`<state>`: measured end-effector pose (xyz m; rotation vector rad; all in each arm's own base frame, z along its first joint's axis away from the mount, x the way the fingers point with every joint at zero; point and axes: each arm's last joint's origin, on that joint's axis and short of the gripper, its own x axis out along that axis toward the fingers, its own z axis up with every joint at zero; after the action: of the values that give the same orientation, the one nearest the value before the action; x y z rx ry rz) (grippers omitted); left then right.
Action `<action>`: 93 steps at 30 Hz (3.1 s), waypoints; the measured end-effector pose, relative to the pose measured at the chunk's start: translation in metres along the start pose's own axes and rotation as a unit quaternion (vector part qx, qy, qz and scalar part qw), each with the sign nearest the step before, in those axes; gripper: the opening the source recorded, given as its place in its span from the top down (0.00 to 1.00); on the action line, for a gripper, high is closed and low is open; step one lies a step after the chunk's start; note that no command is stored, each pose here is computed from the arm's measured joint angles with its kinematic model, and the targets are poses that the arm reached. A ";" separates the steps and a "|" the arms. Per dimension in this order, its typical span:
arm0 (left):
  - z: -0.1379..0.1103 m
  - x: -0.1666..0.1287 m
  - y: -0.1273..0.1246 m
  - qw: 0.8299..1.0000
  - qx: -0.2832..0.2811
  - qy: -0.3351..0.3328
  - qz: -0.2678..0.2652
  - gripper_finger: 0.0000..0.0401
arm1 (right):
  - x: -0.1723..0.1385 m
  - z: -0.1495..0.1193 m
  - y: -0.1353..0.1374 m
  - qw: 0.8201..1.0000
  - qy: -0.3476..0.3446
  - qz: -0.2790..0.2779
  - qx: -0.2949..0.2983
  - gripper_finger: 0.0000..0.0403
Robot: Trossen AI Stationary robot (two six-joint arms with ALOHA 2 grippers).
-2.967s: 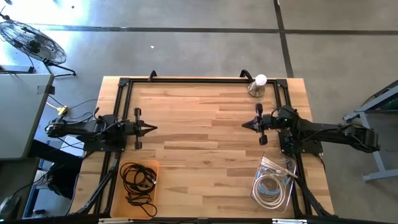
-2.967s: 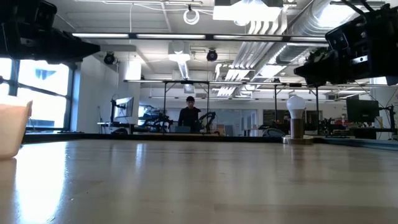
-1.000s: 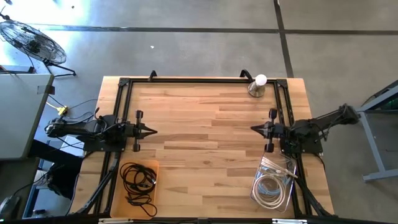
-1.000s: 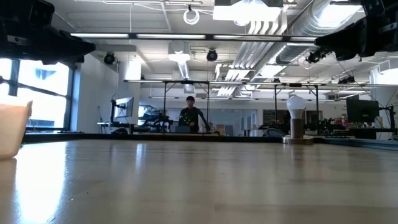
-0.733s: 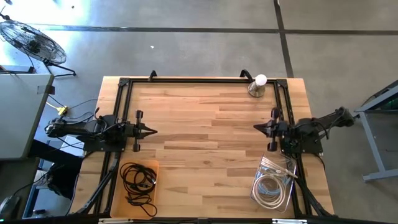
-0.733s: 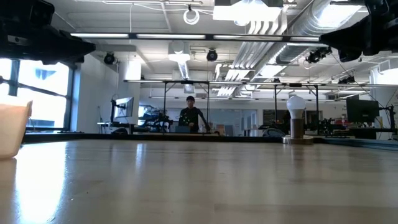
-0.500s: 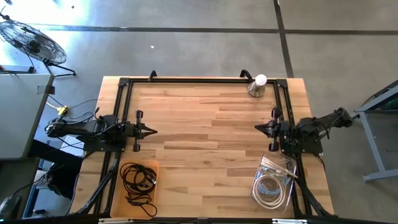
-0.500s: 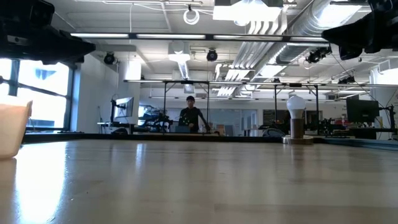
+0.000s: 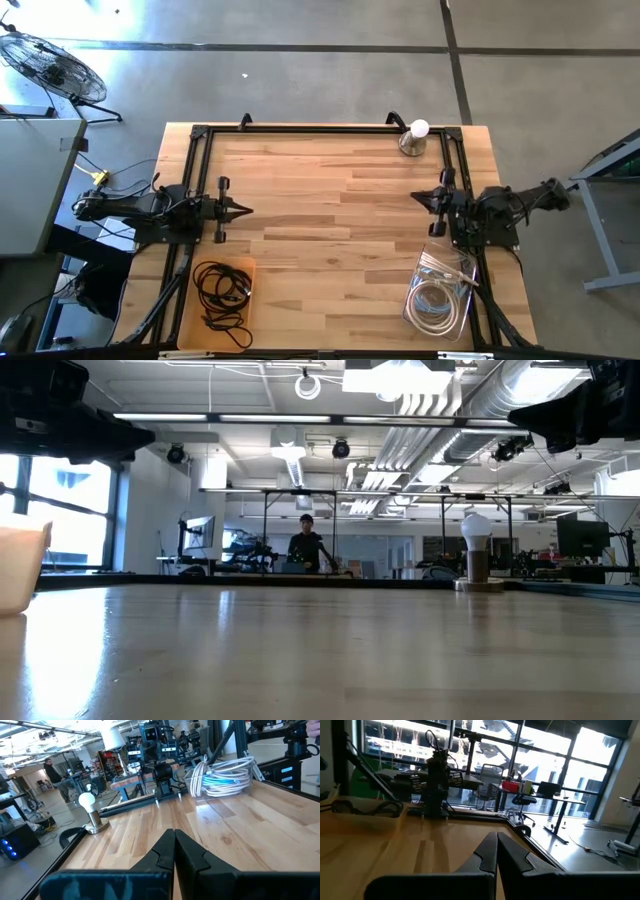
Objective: Sort HDMI cables
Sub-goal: Return to Home Position
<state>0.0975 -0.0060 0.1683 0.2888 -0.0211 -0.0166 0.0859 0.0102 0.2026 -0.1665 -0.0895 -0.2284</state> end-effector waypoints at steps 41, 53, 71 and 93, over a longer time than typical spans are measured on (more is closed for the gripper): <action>0.004 0.000 0.005 0.995 -0.070 -0.010 0.064 1.00 | 0.007 -0.026 0.000 1.000 -0.004 -0.019 0.015 1.00; 0.009 -0.001 0.004 0.998 -0.042 -0.046 0.029 1.00 | 0.007 -0.027 0.000 1.000 0.004 -0.015 0.020 1.00; 0.025 -0.004 0.004 0.989 0.009 -0.145 -0.026 1.00 | 0.007 -0.027 0.000 1.000 0.004 -0.014 0.020 1.00; 0.001 0.000 0.003 0.999 -0.017 0.002 0.049 1.00 | 0.007 -0.028 0.000 1.000 0.004 -0.014 0.020 1.00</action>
<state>0.0971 -0.0032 0.1704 0.2534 -0.0313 0.0808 0.0951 0.0040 0.1763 -0.1244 -0.0882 -0.2560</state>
